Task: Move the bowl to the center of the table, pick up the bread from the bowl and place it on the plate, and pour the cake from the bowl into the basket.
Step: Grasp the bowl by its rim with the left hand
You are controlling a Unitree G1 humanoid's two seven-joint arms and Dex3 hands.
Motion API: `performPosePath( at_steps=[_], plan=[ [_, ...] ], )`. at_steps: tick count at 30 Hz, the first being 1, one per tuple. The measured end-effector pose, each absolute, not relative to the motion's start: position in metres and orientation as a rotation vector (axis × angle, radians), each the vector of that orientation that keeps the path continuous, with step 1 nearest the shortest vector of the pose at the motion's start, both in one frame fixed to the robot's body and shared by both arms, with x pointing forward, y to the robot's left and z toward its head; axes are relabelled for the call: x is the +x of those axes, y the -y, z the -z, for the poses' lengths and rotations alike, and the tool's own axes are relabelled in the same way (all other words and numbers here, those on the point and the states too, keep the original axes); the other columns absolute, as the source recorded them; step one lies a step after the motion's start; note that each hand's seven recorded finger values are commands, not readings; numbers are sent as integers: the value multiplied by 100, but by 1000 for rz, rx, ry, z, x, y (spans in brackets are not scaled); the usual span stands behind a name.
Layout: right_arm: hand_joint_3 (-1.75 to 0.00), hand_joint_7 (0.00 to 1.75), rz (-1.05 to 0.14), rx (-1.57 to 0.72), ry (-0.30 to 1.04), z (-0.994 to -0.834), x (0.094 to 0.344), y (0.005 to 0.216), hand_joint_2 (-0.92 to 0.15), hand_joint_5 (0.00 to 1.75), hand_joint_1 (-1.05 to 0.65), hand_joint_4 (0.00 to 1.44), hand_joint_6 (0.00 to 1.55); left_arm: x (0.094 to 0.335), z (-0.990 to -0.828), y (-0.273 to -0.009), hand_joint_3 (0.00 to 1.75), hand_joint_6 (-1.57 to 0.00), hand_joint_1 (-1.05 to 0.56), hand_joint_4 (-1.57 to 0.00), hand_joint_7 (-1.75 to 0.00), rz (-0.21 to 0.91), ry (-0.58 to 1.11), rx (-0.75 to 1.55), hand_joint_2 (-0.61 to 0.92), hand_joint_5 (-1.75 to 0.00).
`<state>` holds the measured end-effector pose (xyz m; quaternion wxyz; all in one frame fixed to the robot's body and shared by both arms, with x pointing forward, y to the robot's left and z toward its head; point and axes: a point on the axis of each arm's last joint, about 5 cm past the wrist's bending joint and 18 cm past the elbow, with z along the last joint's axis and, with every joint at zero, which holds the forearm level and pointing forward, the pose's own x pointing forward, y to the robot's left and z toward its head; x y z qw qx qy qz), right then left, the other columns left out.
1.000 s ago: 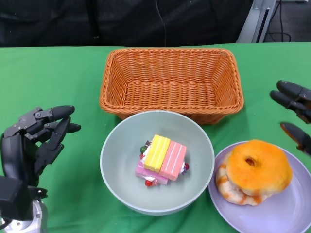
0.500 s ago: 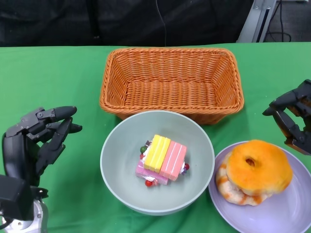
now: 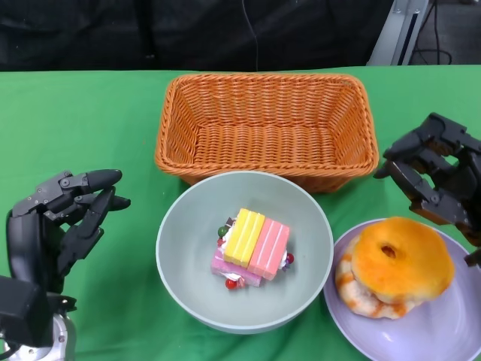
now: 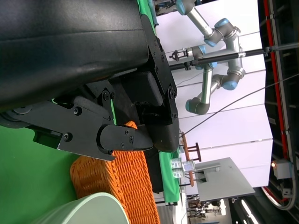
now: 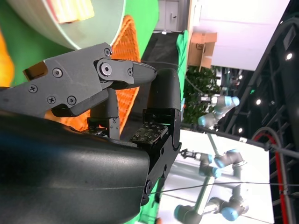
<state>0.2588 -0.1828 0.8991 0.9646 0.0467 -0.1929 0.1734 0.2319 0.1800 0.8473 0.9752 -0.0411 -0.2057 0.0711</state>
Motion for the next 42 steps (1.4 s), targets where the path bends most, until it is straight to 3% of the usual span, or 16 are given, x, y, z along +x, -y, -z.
performPosePath(
  at_steps=[5, 8, 10, 20, 22, 25, 33, 42],
  plan=[
    [-47, 118, -372, 83, 378, -898, 262, 175, -82, 153, -16, 68, 64, 231, -847, -178, 24, -110, -22, -91, -37, -113, 411, -75, 92, -86],
    [-46, 120, -374, 91, 379, -898, 263, 173, -83, 155, -21, 68, 64, 230, -849, -185, 19, -101, -22, -85, -19, -62, 426, -12, 92, -58],
    [-44, 121, -371, 95, 371, -898, 263, 174, -84, 155, -21, 68, 63, 230, -853, -194, 19, -100, -21, -86, -14, -38, 460, 37, 92, -52],
    [-40, 122, -374, 101, 373, -900, 263, 172, -86, 156, -21, 67, 63, 231, -857, -197, 18, -100, -21, -87, -11, -16, 484, 65, 92, -48],
    [-40, 123, -369, 106, 377, -901, 263, 171, -87, 157, -19, 68, 62, 227, -861, -201, 6, -92, -25, -83, -4, 40, 526, 154, 91, -27],
    [-40, 125, -354, 113, 380, -903, 264, 171, -87, 158, -20, 67, 61, 221, -871, -209, 4, -87, -29, -82, -1, 153, 639, 344, 92, -17],
    [-45, 128, -352, 145, 405, -912, 264, 169, -83, 160, -20, 67, 61, 215, -876, -209, 4, -86, -35, -85, -1, 226, 751, 573, 92, -12],
    [-68, 125, -305, 169, 388, -904, 254, 174, -70, 157, -22, 71, 65, 212, -876, -211, 2, -90, -38, -89, -2, 218, 814, 690, 92, -9]
  ],
)
